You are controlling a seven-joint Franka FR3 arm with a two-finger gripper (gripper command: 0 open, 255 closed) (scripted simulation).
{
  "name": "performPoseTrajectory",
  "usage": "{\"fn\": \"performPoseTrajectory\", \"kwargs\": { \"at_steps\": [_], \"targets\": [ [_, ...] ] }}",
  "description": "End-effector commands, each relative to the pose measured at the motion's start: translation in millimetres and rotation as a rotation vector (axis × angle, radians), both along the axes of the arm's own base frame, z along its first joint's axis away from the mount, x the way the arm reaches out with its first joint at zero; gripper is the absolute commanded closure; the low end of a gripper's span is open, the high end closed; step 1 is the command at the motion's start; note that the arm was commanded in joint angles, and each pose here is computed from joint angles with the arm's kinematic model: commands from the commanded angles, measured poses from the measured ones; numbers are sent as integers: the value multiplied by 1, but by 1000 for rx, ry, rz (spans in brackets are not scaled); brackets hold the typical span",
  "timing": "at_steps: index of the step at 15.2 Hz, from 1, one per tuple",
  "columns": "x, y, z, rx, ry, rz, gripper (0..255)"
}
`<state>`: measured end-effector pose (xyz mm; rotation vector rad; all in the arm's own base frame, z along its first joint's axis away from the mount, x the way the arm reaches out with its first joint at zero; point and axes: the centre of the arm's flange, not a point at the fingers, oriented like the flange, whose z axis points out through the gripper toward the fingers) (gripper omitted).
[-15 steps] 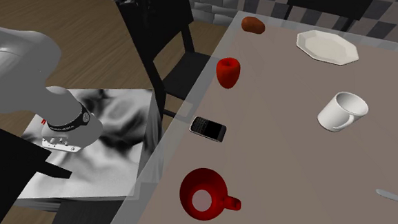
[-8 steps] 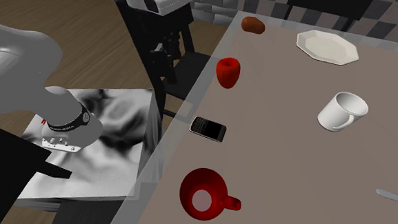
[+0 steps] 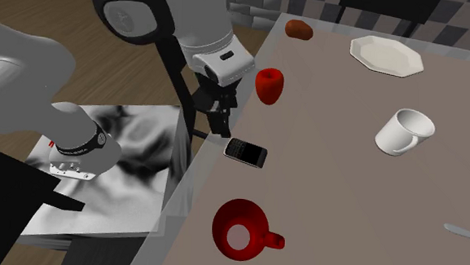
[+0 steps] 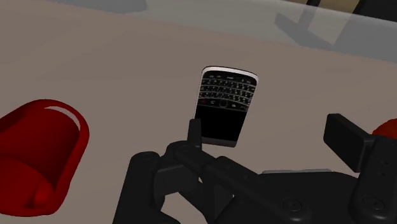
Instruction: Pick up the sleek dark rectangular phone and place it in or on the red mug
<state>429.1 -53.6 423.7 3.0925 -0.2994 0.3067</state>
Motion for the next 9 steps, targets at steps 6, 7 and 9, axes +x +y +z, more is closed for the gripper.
{"fn": "performPoseTrajectory", "kwargs": {
  "at_steps": [6,7,9],
  "targets": [
    [33,-25,-63,-8,-15,-73,0],
    [34,-26,-68,-8,-15,-73,0],
    [37,-26,-78,-8,-15,-73,0]
  ]
}}
